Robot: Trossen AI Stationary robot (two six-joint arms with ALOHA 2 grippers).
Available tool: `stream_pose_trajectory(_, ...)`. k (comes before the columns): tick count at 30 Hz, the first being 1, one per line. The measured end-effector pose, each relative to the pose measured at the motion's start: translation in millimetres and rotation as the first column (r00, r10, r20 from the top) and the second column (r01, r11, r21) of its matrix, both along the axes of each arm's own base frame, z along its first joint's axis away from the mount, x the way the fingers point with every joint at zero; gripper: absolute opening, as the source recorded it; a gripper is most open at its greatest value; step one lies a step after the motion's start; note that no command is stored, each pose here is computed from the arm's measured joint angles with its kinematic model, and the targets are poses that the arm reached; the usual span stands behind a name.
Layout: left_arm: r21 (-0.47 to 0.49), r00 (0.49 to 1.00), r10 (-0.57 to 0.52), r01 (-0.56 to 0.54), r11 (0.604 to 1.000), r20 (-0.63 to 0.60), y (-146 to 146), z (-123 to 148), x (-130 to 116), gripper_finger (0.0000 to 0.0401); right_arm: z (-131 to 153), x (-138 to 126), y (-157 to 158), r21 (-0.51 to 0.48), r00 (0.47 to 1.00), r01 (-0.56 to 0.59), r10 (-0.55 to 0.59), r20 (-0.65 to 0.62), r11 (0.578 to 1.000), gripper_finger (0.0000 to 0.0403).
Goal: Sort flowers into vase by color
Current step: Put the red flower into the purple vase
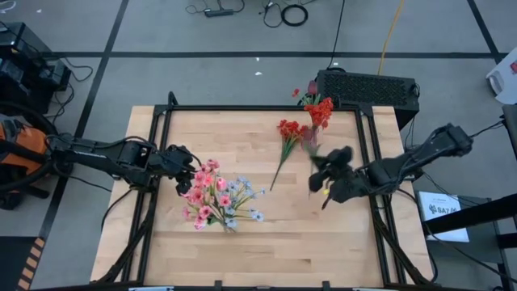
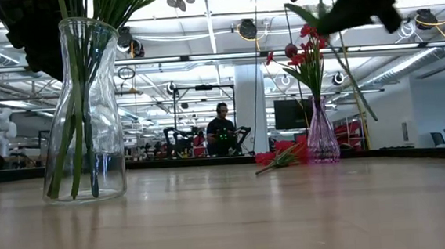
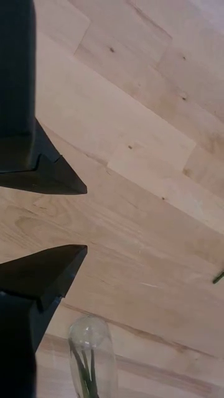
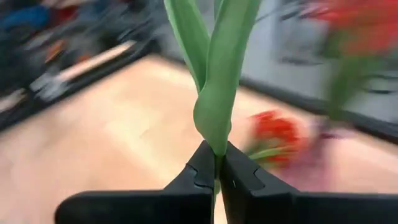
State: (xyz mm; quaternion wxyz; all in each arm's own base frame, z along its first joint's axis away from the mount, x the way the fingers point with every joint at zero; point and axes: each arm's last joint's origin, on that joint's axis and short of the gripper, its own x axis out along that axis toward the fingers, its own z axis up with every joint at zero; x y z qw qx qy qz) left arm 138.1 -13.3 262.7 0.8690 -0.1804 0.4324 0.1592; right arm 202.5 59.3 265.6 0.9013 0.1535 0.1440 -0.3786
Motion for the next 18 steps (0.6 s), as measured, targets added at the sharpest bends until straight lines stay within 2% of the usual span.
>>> stream_pose_trajectory(2,0.000,1.000,0.000,0.000,1.000,0.000,0.0,0.0,0.0,0.0148,1.7,12.9,1.9,-0.012,0.990,-0.141,0.141,-0.014,0.990,0.0000)
stream_pose_trajectory(4,0.000,1.000,0.000,0.000,1.000,-0.001,0.0,-0.1,0.0,0.0148,3.1,22.4,1.8,-0.049,0.968,-0.243,0.246,0.045,0.969,0.0000)
stream_pose_trajectory(7,-0.001,1.000,0.002,-0.002,1.000,0.000,0.0,0.0,0.0,0.0148,1.2,29.9,-4.8,-0.130,0.911,-0.333,0.355,0.210,0.934,0.0000)
stream_pose_trajectory(9,-0.001,1.000,0.002,-0.002,1.000,0.000,0.0,0.0,0.1,0.0148,-1.4,28.1,-11.6,-0.212,0.837,-0.365,0.419,0.351,0.907,0.0000)
stream_pose_trajectory(11,-0.004,1.000,0.006,-0.006,1.000,0.001,0.0,0.0,0.0,0.0148,-4.8,20.5,-20.9,-0.308,0.763,-0.345,0.456,0.457,0.886,0.0000)
stream_pose_trajectory(12,-0.004,1.000,0.006,-0.006,1.000,0.001,0.0,0.0,0.0,0.0148,-7.9,15.2,-25.8,-0.355,0.744,-0.312,0.459,0.485,0.881,0.0000)
stream_pose_trajectory(16,-0.004,1.000,0.006,-0.006,1.000,0.001,0.0,0.0,0.1,0.0148,-17.7,-10.0,-44.7,-0.546,0.750,-0.113,0.432,0.502,0.830,0.0000)
stream_pose_trajectory(18,-0.004,1.000,0.007,-0.007,1.000,0.001,0.0,0.0,0.1,0.0148,-20.7,-20.9,-51.6,-0.598,0.771,-0.029,0.399,0.496,0.801,0.0000)
